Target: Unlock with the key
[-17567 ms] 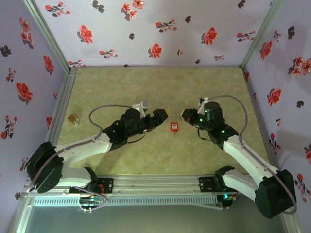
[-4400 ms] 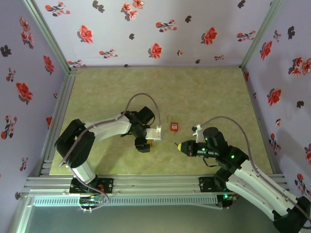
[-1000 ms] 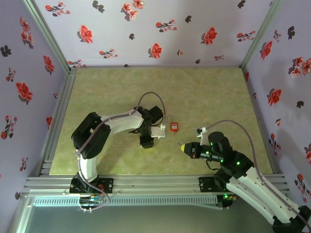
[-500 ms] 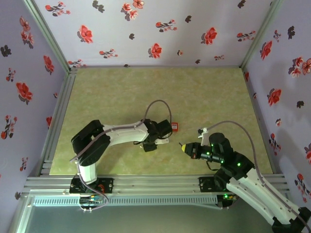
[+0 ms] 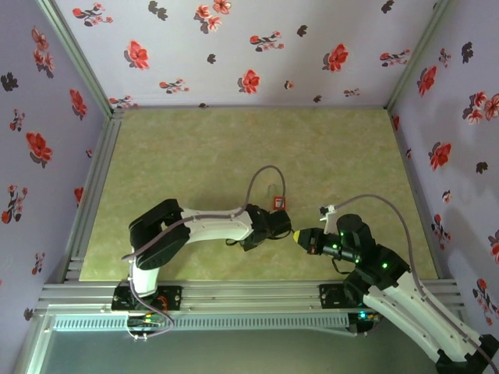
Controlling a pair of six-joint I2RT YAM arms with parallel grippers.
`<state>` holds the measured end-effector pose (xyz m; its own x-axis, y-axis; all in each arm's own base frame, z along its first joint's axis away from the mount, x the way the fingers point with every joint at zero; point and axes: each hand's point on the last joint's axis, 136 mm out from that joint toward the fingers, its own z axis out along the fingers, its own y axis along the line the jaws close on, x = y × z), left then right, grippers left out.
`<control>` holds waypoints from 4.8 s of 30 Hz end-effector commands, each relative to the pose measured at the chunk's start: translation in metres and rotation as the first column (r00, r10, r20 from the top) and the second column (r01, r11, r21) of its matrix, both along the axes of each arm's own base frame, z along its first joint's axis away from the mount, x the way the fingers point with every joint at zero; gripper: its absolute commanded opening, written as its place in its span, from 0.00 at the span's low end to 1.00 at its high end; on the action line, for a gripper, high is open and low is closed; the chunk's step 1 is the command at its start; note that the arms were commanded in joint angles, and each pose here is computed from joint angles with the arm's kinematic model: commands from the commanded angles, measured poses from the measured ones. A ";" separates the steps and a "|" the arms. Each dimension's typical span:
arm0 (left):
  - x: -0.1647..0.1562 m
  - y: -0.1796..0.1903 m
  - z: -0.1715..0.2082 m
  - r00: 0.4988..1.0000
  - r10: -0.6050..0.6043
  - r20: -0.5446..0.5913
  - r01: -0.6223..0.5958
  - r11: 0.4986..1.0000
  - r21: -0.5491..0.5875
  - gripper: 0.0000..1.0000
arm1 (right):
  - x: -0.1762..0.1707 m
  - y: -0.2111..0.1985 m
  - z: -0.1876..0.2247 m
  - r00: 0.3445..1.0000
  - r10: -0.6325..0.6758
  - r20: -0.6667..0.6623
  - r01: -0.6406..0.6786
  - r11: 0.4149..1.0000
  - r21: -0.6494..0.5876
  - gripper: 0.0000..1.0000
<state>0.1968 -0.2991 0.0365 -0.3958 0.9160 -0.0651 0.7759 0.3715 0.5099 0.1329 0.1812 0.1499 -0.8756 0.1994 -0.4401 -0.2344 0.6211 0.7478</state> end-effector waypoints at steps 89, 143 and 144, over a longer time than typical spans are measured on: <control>-0.043 -0.034 -0.016 0.894 0.020 -0.448 -0.166 0.942 -0.290 0.79 | 0.007 -0.023 0.027 0.997 -0.074 0.029 0.077 0.989 -0.123 0.01; -0.060 -0.083 0.102 0.683 -0.712 0.161 0.699 0.573 -0.428 0.00 | -0.019 0.006 0.026 0.987 0.160 -0.008 -0.160 0.987 -0.020 0.00; -0.061 -0.083 0.104 0.680 -0.714 0.168 0.702 0.567 -0.430 0.00 | -0.019 0.007 0.026 0.986 0.165 -0.008 -0.165 0.986 -0.016 0.00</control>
<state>0.1366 -0.3725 0.1136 0.2647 0.8324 -0.4868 0.9321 -0.0914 0.3505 0.1152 0.1817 0.1662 -0.9110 0.0731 -0.4058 -0.2758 0.6235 0.7316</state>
